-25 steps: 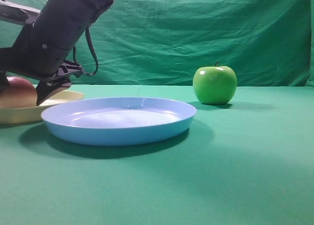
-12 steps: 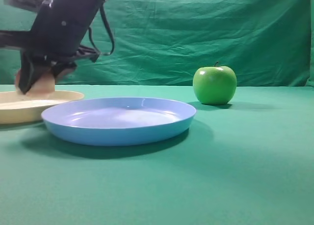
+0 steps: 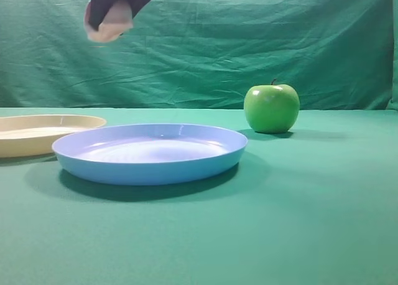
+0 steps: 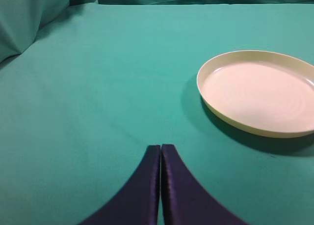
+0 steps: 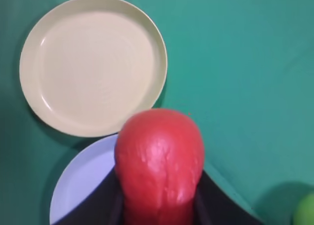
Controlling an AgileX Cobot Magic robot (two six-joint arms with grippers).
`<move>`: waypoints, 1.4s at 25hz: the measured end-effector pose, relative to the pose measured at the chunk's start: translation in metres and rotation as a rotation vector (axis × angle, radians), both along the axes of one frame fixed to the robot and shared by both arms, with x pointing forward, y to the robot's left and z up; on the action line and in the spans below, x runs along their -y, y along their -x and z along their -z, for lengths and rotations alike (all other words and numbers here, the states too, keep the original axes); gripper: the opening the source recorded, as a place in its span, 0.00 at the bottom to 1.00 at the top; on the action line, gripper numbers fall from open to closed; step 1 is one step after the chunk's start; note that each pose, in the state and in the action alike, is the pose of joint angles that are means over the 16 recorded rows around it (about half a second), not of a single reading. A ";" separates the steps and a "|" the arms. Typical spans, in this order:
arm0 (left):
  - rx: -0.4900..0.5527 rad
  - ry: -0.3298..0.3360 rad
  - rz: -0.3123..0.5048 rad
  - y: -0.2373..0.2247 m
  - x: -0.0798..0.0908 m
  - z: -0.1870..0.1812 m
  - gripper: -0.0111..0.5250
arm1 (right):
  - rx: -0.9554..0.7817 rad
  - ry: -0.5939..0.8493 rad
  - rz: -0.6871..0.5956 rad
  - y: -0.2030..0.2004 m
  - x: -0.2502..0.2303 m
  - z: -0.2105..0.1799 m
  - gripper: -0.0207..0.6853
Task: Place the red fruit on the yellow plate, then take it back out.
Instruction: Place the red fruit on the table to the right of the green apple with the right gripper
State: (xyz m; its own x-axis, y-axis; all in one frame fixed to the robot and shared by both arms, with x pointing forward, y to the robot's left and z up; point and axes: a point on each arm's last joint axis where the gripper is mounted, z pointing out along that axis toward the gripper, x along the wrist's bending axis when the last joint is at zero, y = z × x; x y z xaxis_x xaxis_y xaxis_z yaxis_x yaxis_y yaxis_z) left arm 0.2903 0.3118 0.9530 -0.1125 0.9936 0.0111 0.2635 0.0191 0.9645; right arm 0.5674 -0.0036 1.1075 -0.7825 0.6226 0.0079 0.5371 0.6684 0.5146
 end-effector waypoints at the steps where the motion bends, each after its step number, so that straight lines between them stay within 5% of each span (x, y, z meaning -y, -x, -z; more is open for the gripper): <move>1: 0.000 0.000 0.000 0.000 0.000 0.000 0.02 | 0.003 -0.002 0.017 0.005 0.009 -0.003 0.31; 10: 0.000 0.000 0.000 0.000 0.000 0.000 0.02 | 0.022 -0.044 0.230 0.058 0.109 0.003 0.31; 25: 0.000 0.000 0.000 0.000 0.000 0.000 0.02 | 0.037 -0.054 0.551 0.111 0.217 0.108 0.32; 35: 0.000 0.000 0.000 0.000 0.000 0.000 0.02 | 0.054 -0.052 0.608 0.108 0.227 0.156 0.61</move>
